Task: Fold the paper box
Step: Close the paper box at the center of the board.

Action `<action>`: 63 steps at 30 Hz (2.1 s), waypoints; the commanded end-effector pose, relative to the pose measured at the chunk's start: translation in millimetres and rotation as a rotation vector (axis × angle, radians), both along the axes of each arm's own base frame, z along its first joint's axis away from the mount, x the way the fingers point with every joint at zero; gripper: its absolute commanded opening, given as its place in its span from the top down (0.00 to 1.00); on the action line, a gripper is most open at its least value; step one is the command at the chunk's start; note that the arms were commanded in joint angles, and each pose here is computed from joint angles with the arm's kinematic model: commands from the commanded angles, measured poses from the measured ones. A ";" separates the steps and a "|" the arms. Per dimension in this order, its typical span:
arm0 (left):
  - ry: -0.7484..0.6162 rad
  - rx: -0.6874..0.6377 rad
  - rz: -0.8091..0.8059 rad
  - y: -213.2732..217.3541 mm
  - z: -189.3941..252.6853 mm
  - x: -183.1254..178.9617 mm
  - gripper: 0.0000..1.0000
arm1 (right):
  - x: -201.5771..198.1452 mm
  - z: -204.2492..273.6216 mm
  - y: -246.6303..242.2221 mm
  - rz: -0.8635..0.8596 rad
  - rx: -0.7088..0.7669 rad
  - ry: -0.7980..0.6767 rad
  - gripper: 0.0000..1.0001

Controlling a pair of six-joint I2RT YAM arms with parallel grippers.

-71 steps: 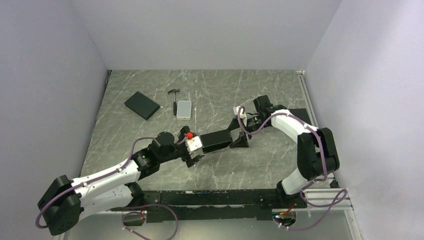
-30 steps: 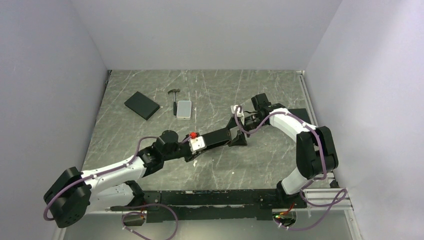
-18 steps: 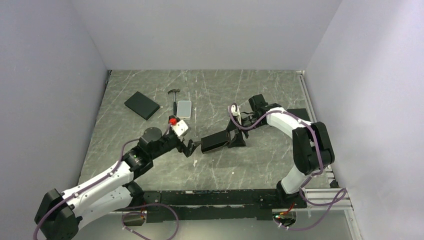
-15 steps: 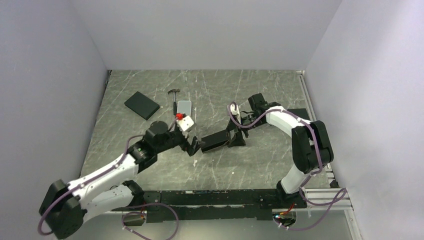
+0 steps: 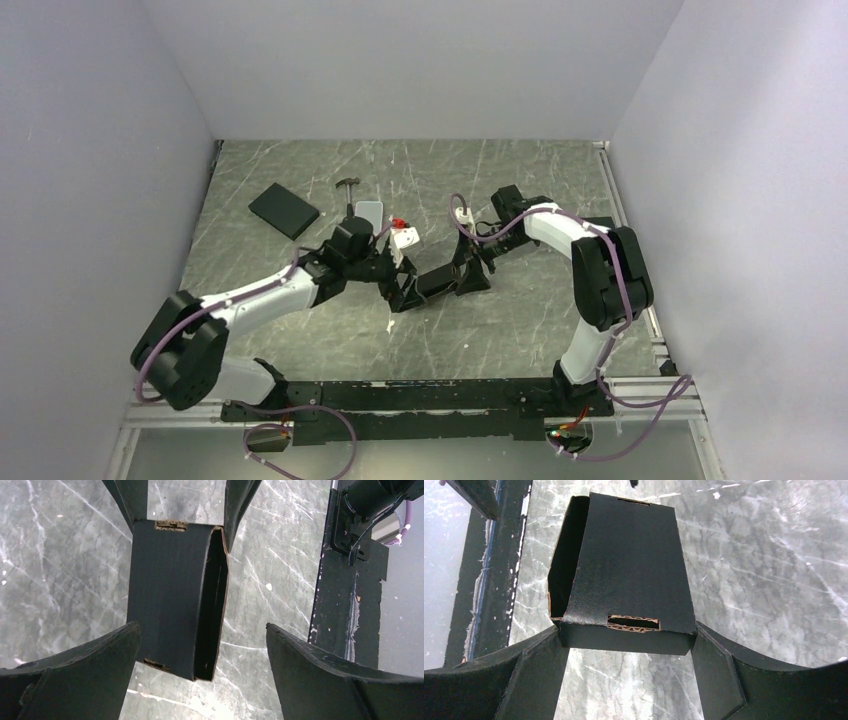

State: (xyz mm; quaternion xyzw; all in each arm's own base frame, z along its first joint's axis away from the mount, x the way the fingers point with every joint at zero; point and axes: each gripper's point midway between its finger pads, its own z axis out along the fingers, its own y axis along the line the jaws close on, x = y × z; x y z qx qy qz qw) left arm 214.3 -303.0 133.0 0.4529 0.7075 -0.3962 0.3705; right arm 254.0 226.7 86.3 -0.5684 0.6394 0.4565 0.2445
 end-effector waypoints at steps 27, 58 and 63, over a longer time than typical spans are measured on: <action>0.277 0.029 -0.115 -40.8 -54.9 35.6 0.71 | 5.6 6.1 7.3 -0.004 0.002 0.097 1.00; 0.346 -0.019 -0.131 -23.7 -40.8 43.2 0.16 | 17.7 -15.7 6.7 -0.067 -0.056 0.312 1.00; 0.403 0.031 -0.113 -24.5 -58.0 48.5 0.30 | 18.5 -16.3 6.8 -0.070 -0.059 0.316 1.00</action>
